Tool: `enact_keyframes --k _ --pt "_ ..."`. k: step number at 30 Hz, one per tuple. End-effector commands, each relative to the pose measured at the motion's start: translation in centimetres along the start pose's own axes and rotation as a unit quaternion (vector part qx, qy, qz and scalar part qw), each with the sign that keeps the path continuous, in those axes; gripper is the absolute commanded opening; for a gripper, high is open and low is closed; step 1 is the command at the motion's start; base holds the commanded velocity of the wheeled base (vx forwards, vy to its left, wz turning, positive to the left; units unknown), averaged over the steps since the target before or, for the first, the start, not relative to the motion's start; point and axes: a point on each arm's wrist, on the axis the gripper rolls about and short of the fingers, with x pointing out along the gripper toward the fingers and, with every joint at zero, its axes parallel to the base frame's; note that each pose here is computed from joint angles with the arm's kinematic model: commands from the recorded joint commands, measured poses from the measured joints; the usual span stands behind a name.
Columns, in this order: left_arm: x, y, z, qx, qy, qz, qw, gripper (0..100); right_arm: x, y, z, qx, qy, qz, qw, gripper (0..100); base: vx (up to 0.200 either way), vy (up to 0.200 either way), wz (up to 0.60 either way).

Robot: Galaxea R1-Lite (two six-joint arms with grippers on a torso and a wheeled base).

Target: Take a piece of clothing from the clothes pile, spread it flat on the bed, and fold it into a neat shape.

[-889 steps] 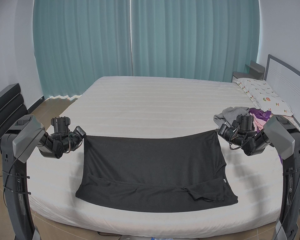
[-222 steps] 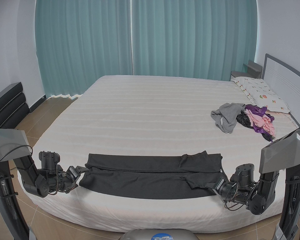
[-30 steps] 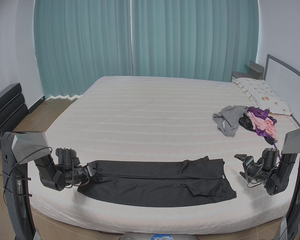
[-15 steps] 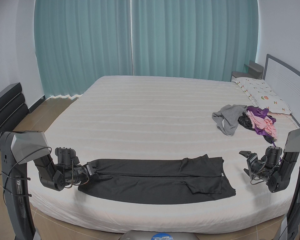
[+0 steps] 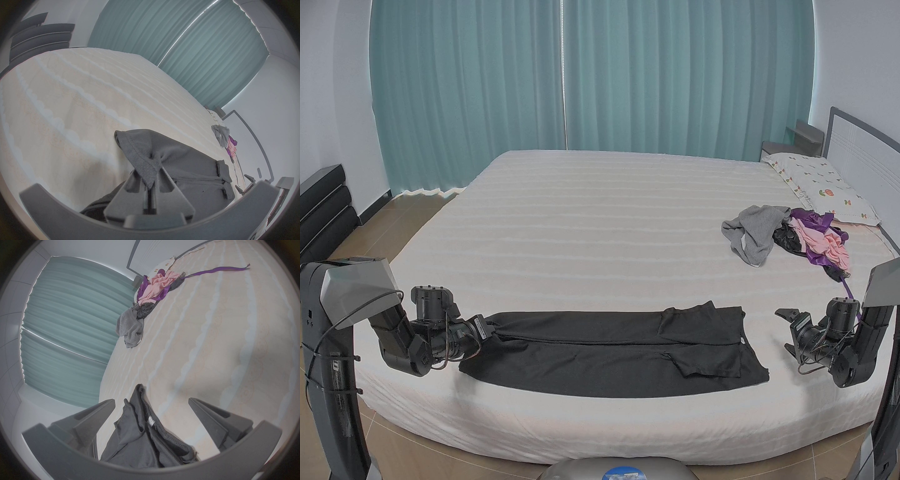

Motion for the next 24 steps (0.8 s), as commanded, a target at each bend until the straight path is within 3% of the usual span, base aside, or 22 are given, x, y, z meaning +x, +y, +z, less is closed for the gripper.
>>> enact_keyframes --k 1,16,24 --pt "-0.7 -0.6 0.5 0.002 -0.008 -0.006 0.9999 0 0.2 -0.3 -0.2 0.000 0.005 -0.004 1.0000 100 0.000 -0.200 0.00" --pt "-2.5 -4.6 1.1 0.009 -0.022 -0.047 0.9986 0 0.5 -0.5 -0.6 0.001 0.012 -0.008 0.9999 100 0.000 -0.200 0.00" --pt "-3.5 -8.5 0.6 0.029 -0.004 -0.057 0.9980 0 0.5 -0.6 -0.6 0.000 0.013 -0.009 0.9999 100 0.000 -0.200 0.00"
